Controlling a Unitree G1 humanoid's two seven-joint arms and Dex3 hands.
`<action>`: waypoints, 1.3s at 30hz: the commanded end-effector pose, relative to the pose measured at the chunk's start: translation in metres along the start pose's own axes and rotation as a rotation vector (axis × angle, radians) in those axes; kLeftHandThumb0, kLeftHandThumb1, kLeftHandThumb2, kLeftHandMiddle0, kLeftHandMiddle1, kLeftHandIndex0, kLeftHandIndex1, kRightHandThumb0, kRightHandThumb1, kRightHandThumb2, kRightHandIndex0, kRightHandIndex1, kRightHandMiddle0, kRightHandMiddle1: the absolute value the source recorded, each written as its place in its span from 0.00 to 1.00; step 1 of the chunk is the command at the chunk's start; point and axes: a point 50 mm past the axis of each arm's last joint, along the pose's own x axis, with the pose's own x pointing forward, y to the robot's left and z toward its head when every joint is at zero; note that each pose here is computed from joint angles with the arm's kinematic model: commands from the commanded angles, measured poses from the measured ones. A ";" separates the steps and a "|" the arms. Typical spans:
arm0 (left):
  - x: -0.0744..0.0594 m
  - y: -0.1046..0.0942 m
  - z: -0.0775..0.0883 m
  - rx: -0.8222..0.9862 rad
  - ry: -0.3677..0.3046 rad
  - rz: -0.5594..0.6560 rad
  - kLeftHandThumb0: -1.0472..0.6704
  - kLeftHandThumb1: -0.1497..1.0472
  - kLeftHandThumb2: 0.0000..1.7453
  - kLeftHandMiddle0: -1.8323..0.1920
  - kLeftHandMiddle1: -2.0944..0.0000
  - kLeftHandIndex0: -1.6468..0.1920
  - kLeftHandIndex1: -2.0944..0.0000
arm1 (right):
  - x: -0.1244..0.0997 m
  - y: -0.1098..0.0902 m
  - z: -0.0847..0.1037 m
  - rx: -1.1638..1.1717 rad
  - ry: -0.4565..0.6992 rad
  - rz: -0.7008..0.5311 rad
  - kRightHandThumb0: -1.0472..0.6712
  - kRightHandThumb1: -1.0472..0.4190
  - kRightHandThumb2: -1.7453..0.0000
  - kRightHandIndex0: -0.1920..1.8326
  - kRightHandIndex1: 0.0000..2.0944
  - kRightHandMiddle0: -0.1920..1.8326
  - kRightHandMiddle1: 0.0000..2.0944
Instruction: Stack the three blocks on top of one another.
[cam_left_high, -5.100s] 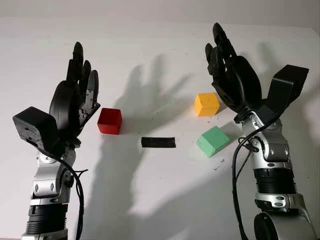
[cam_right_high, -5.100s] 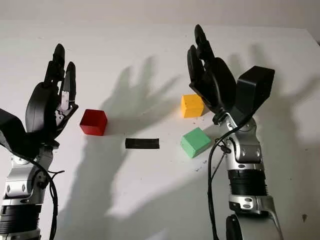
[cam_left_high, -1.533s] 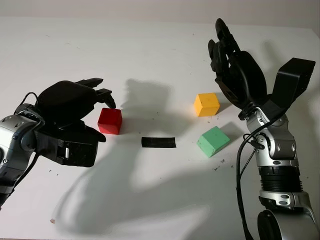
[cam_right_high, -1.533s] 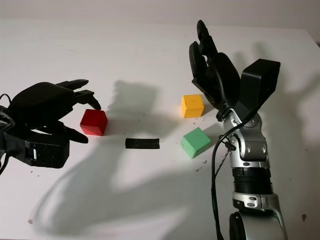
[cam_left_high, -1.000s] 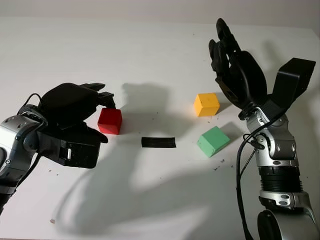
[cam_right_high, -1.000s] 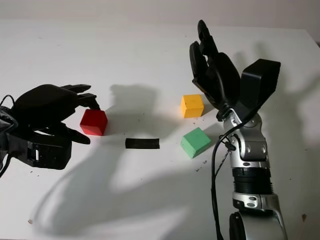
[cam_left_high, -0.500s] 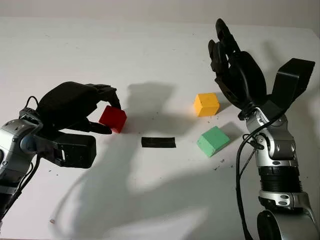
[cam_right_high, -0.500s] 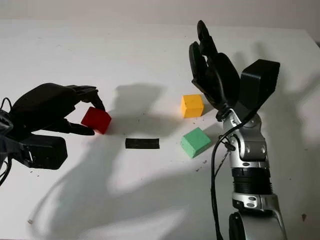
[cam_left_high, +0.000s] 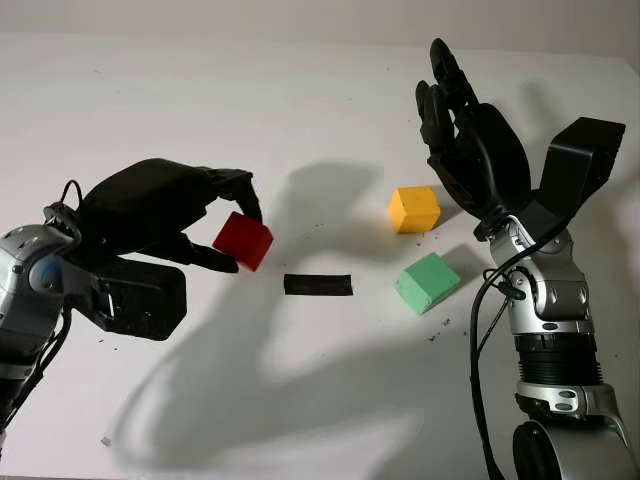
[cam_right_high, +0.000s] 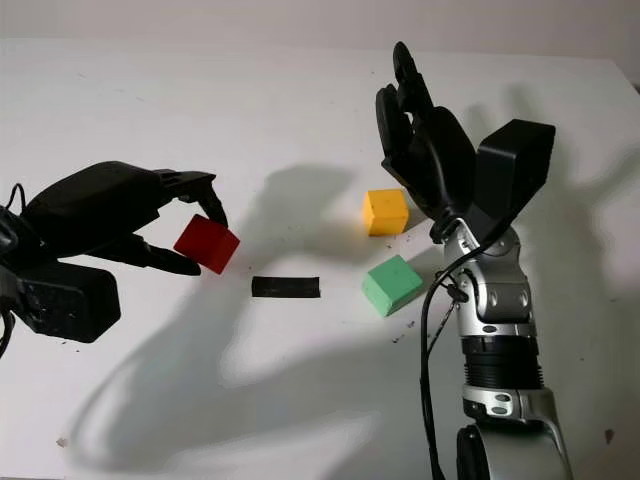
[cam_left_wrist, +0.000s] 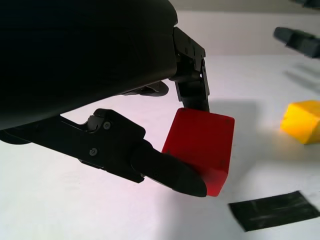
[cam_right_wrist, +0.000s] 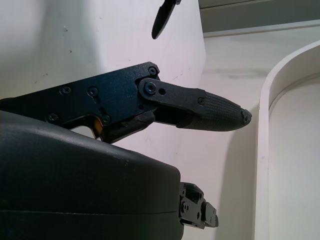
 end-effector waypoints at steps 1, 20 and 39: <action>0.006 0.006 0.012 0.007 -0.056 0.001 0.34 1.00 0.05 0.78 0.98 0.76 0.23 | -0.002 -0.002 0.006 -0.003 -0.025 -0.006 0.19 0.00 0.64 0.00 0.00 0.00 0.00; 0.034 -0.025 0.054 -0.215 0.016 -0.085 0.39 0.98 0.03 0.79 0.98 0.75 0.24 | 0.000 0.001 0.005 0.002 -0.019 -0.003 0.19 0.00 0.64 0.00 0.00 0.00 0.00; 0.041 -0.038 0.053 -0.136 0.086 -0.138 0.41 0.99 0.03 0.80 0.98 0.78 0.22 | -0.001 0.002 0.004 0.005 -0.019 -0.010 0.18 0.00 0.65 0.00 0.00 0.00 0.00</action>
